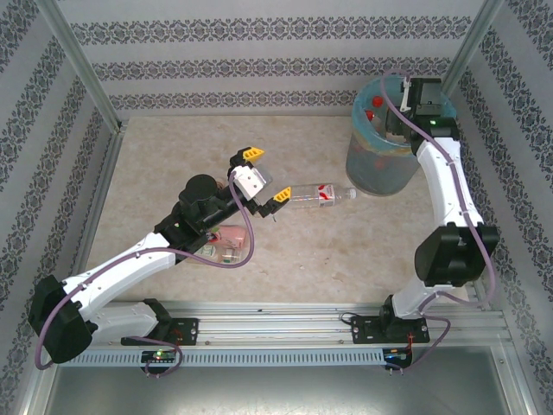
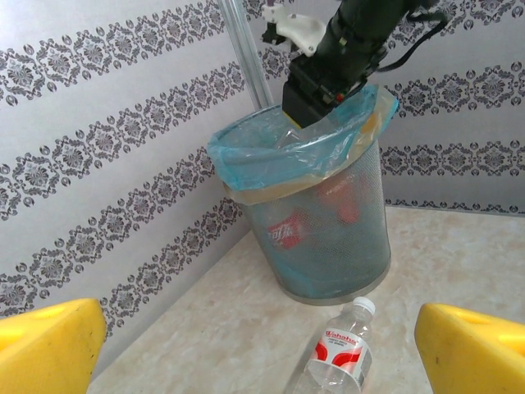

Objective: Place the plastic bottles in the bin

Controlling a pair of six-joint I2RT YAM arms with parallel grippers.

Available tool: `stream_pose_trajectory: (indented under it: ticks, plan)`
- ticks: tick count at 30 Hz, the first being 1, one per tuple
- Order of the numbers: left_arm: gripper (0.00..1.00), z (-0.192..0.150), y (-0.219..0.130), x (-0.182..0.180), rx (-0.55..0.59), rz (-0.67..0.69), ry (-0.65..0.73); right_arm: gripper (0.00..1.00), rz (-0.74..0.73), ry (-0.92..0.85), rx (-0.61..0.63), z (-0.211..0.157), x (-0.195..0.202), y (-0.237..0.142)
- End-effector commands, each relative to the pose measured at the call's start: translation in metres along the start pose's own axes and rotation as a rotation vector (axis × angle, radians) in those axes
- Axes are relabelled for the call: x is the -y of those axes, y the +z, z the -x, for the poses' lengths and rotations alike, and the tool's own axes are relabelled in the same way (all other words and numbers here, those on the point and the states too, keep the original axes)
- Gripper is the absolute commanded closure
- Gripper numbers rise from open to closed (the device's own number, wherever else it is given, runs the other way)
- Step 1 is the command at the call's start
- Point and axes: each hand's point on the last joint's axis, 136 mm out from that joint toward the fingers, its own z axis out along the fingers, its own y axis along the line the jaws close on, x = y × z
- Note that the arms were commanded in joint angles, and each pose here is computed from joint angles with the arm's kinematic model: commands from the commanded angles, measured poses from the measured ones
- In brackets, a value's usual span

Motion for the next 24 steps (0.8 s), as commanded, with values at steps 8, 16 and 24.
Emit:
stream_pose_trajectory:
  ticks: [8, 16, 24]
  plan:
    - [0.03, 0.000, -0.001, -0.005, -0.004, 0.016, 0.005, 0.91, 0.028, 0.007, -0.276, -0.082, -0.006, 0.054]
    - [0.03, 0.000, 0.001, -0.006, -0.004, 0.022, 0.000, 0.92, 0.140, 0.088, -0.218, -0.054, -0.020, 0.034]
    - [0.03, -0.003, 0.003, -0.004, -0.005, 0.017, -0.008, 0.95, 0.300, 0.154, 0.016, 0.019, -0.052, -0.028]
